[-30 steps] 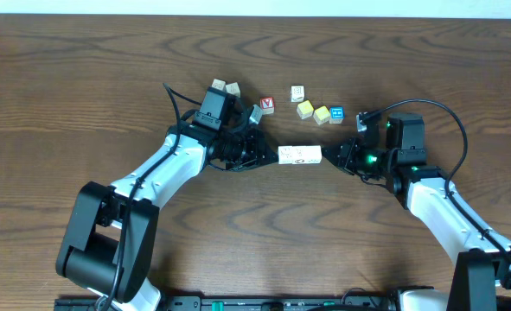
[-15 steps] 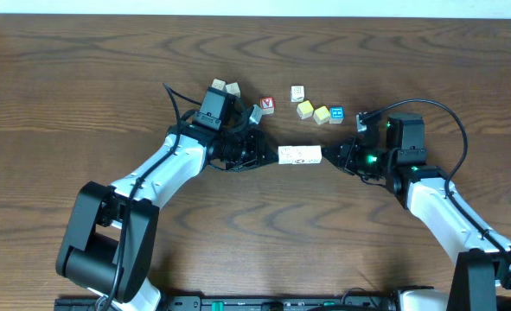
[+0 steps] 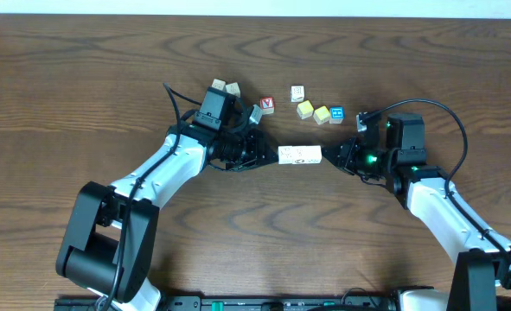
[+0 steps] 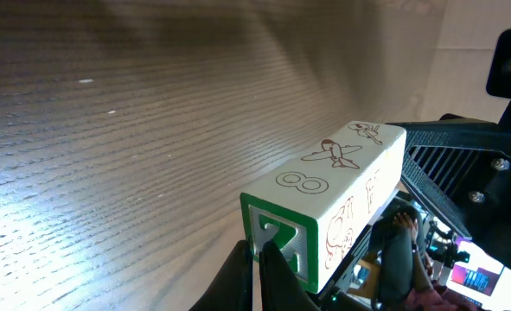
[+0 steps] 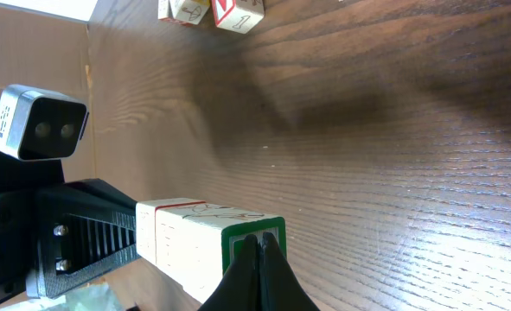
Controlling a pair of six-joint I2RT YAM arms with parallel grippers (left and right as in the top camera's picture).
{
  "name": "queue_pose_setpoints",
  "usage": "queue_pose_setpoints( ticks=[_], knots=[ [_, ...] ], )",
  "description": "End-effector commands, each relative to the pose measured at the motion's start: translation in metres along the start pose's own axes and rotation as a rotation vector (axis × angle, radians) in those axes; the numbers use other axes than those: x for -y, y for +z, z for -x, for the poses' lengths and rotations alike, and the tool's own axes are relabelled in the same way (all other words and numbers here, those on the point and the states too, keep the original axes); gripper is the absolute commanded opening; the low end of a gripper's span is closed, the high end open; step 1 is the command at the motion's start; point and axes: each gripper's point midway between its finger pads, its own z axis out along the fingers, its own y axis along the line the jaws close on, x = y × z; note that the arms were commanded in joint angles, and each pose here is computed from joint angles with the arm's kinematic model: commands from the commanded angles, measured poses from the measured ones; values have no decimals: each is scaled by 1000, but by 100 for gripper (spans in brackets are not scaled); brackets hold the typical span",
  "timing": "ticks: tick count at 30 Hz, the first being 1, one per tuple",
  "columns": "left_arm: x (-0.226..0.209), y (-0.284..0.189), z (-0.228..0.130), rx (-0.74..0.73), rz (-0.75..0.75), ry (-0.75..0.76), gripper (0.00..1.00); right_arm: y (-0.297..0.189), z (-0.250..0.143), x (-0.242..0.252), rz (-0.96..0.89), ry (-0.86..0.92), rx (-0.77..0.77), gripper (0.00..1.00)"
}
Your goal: Lift 3 blocks
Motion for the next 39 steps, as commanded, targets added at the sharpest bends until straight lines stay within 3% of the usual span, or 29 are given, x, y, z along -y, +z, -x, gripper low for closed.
queue_pose_setpoints(
  ticks=[1,39],
  knots=[
    [34,1,-9,-39,-85,59,7,6,-32,-31,138,-13,-143,1],
    [34,1,-9,-38,-84,60,7,8,-30,-25,104,-8,-126,1]
  ],
)
